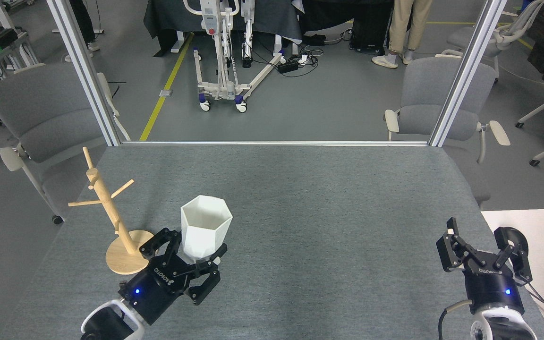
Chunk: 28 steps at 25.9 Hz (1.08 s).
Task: Hang cup on storage rack
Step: 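Carry the cup with the left gripper beside the wooden stand, then move the held cup onto a peg of the wooden stand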
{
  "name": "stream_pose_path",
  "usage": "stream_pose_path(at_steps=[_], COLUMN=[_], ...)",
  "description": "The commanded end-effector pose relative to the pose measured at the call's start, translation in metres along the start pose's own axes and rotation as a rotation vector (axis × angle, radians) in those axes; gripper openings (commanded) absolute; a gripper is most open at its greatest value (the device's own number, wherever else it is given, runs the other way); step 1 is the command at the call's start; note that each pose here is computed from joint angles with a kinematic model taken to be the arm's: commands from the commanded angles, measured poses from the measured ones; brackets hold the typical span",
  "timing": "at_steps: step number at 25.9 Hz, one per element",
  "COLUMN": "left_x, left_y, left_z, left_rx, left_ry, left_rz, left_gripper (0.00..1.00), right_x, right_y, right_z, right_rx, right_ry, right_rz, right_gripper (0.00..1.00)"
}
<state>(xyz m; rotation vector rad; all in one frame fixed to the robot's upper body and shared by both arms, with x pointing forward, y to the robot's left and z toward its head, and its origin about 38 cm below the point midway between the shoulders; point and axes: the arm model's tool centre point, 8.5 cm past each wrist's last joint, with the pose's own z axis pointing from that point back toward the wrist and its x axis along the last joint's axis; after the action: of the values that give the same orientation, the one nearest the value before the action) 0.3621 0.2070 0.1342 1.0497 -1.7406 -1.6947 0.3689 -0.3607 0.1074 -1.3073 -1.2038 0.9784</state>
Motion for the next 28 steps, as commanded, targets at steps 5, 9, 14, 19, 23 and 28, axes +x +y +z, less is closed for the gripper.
stream_pose_path(at_steps=[5, 9, 14, 19, 23, 28], left_x=[-0.069, -0.101, -0.118, -0.124, -0.145, -0.162], left_y=[0.001, 0.002, -0.002, -0.021, -0.022, -0.043], left_z=[0.077, 0.131, 0.189, 0.185, 0.18, 0.162], left_rx=[0.011, 0.017, -0.006, -0.035, -0.041, -0.087], left_ry=[0.268, 0.439, 0.594, 0.605, 0.606, 0.609], left_rz=[-0.03, -0.054, -0.063, -0.003, -0.003, 0.072], left_gripper=[0.0, 0.0, 0.0, 0.0, 0.0, 0.0], right_x=[-0.01, -0.008, -0.007, -0.008, -0.008, -0.007], right_y=[0.01, 0.008, 0.01, 0.012, 0.013, 0.017], right_z=[0.014, 0.011, 0.01, 0.01, 0.01, 0.012], right_rx=[0.038, 0.028, 0.029, 0.037, 0.044, 0.052], right_ry=[-0.007, -0.005, 0.0, -0.004, -0.004, -0.002], right_rz=[0.048, 0.037, 0.03, 0.031, 0.032, 0.024], right_gripper=[0.99, 0.99, 0.99, 0.99, 0.99, 0.99])
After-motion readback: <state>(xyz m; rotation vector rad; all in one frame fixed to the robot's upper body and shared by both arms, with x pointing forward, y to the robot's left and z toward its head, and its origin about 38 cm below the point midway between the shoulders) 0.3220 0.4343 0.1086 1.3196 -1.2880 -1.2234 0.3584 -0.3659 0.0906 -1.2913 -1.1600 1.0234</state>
